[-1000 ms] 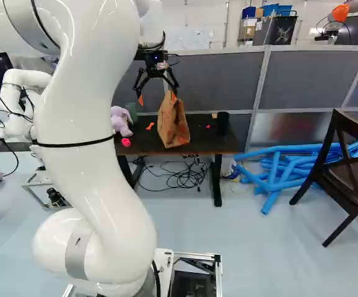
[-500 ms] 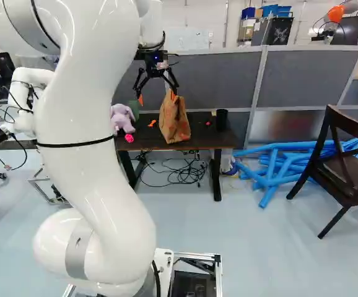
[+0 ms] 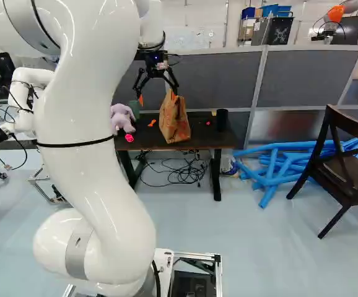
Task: Pick up the bag on the ground and place it on the table
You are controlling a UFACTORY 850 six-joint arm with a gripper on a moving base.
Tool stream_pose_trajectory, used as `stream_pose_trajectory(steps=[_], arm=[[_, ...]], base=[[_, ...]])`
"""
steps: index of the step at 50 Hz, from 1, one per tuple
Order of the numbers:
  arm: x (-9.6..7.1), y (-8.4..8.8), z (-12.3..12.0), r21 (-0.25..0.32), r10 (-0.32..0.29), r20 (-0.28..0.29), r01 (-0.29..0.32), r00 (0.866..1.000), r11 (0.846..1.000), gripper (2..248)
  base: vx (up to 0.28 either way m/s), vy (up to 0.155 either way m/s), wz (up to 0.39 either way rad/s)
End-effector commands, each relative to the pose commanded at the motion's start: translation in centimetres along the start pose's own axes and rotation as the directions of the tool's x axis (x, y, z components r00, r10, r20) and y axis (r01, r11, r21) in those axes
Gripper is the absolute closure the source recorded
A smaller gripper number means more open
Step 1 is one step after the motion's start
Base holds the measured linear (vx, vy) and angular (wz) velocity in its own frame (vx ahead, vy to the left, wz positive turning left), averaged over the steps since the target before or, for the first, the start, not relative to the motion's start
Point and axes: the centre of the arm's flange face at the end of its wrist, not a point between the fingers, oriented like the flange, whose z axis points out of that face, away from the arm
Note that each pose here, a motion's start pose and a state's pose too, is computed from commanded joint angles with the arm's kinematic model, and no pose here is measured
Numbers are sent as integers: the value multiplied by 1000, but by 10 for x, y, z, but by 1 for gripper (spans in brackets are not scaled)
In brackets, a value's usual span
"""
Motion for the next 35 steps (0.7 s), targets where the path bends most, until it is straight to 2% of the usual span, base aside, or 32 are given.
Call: stream_pose_trajectory(steps=[35], arm=[[-4,0,10,-19,15,-31,-16,999,1000,3]], base=[[0,0,0]])
